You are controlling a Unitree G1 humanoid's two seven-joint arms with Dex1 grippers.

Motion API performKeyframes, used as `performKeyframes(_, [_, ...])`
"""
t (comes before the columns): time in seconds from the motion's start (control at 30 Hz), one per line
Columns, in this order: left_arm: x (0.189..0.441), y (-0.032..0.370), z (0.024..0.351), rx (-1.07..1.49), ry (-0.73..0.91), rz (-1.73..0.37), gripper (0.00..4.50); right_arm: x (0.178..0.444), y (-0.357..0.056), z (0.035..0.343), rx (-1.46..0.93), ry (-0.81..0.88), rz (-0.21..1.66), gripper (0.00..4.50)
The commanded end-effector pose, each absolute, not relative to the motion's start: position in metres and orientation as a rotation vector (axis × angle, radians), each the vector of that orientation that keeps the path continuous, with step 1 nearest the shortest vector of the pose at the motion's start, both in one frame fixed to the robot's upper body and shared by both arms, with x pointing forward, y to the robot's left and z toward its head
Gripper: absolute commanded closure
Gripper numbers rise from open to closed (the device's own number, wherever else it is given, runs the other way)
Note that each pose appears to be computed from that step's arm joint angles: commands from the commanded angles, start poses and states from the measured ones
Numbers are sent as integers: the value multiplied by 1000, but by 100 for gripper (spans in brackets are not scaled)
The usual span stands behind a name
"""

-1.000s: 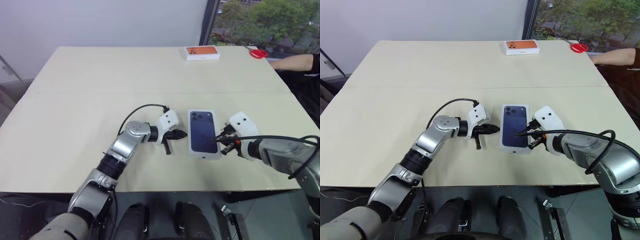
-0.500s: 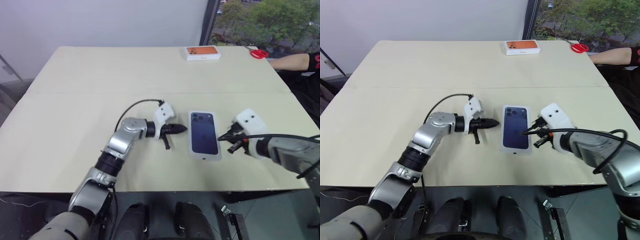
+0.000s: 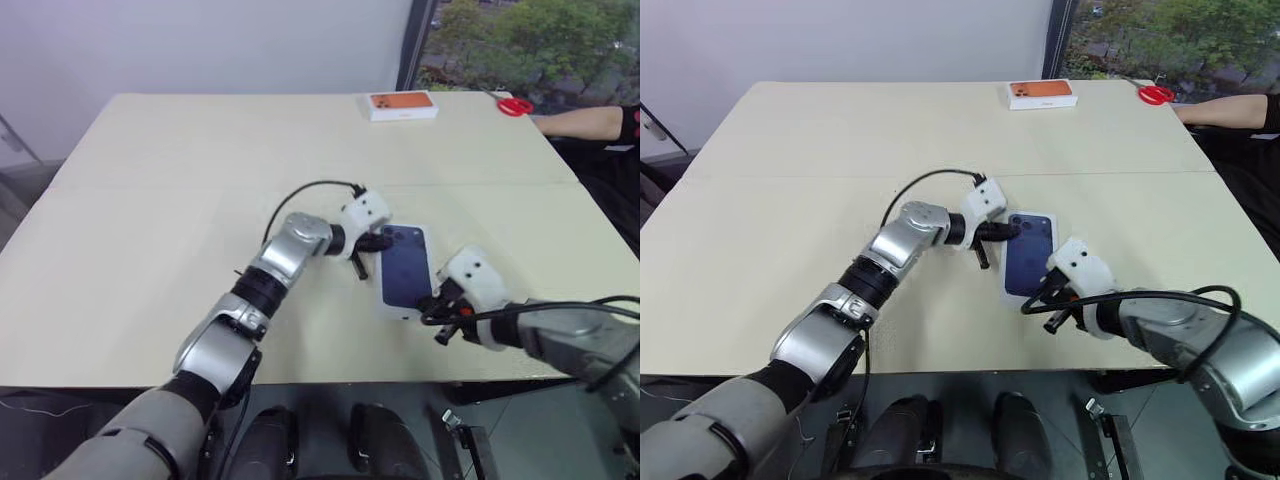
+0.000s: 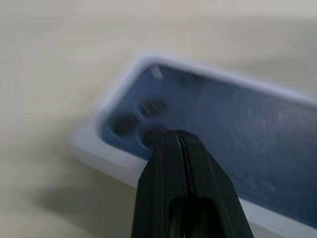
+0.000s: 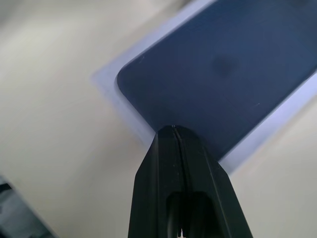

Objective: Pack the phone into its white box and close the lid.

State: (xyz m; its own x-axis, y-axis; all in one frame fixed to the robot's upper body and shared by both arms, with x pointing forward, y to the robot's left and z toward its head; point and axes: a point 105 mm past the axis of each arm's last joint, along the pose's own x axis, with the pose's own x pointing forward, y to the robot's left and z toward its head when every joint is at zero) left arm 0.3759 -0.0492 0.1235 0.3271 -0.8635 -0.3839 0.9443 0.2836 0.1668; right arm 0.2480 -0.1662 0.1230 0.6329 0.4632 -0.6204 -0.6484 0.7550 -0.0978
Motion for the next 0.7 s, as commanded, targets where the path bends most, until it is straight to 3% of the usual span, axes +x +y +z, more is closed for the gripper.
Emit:
performKeyframes(0.03, [376,-48,112,508,274,-1232,450,248,-169,119,-338,628,612,448])
performKeyframes(0.27, [375,-39,100,534,297,-1226,450,249,-170,112,-328,658,584,448])
performKeyframes(0.5, [392,-8,165,216,25,-1113,450,281,-186,156,-337,394,440,448])
performKeyframes(0.6, [387,42,182,191,-74,-1054,450,294,-205,174,-381,263,345,448])
performKeyframes(0.7, [379,103,183,163,-57,-946,450,303,-225,181,-366,200,293,448])
